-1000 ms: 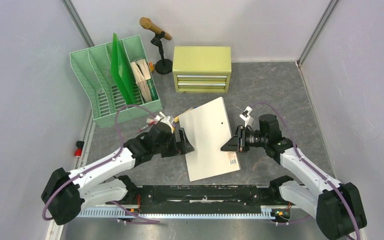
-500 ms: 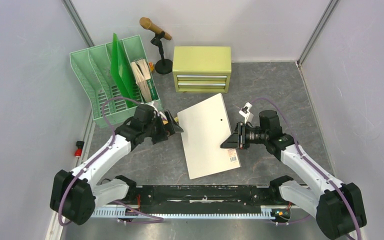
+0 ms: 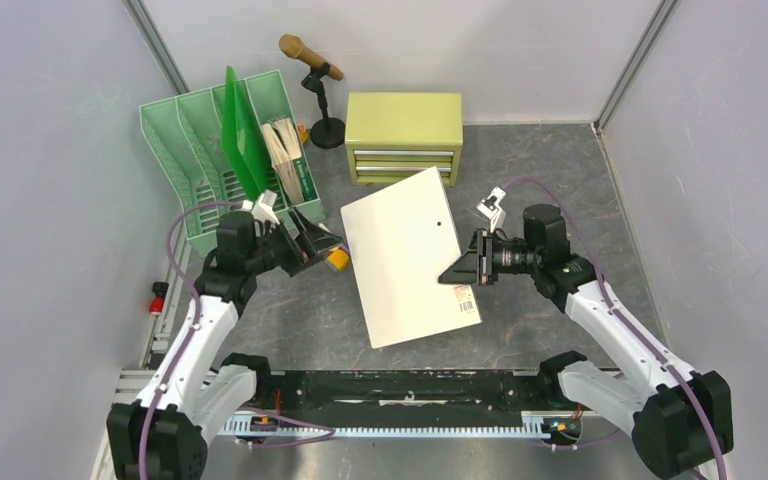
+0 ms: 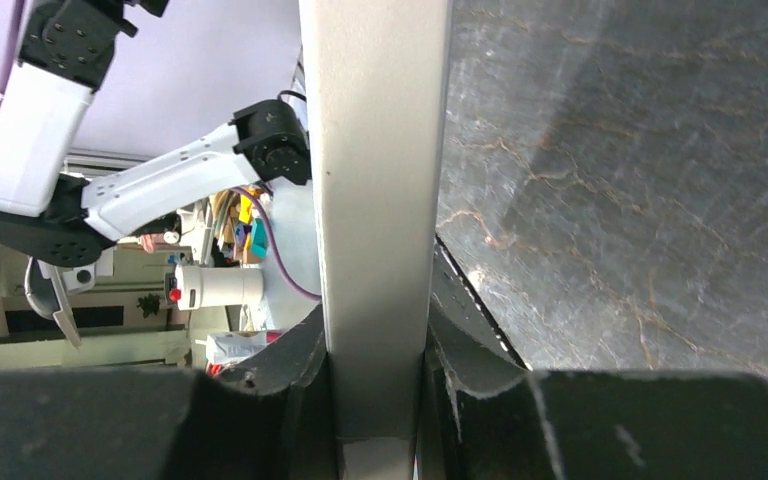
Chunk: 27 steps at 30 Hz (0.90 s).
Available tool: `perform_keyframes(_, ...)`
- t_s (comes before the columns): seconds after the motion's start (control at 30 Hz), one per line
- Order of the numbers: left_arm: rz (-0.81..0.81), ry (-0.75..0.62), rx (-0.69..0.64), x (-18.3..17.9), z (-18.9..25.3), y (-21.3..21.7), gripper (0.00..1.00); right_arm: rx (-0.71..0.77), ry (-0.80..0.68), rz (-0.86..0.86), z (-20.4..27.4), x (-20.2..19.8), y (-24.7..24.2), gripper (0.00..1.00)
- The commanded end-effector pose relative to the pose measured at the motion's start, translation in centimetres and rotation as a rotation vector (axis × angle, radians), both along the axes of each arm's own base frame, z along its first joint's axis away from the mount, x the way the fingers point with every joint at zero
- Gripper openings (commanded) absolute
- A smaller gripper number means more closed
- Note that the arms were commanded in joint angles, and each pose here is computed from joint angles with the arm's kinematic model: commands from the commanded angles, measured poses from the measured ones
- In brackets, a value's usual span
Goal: Organize the desk
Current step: Place the folder in the storage box.
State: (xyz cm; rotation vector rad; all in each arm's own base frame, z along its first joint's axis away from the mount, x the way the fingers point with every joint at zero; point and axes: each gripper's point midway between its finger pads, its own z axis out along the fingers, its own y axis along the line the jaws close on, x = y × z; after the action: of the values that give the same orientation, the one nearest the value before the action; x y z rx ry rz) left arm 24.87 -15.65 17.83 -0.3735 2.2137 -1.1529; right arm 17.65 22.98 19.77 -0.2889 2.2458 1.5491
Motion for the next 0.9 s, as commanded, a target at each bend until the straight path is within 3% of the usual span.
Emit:
perform_keyframes(0.0,-0.054,-0.175,-0.117,0.3,4.9,-0.8,1.00,0.097,-0.159,0.063,5.6,0.3,0.8,0.00)
perform_keyframes(0.37,-0.147,-0.295,-0.187,2.0,9.5,-0.2,1.00,0.188,-0.245,0.123,10.8,-0.6,1.1,0.00)
perform_keyframes(0.6,-0.261,-0.357,-0.290,2.1,11.8,-0.3,0.93,0.214,-0.255,0.155,11.7,-1.3,1.1,0.00)
perform_keyframes(0.87,-0.409,-0.370,-0.317,0.6,13.1,-1.0,0.86,0.214,-0.242,0.166,11.8,-1.2,1.2,0.00)
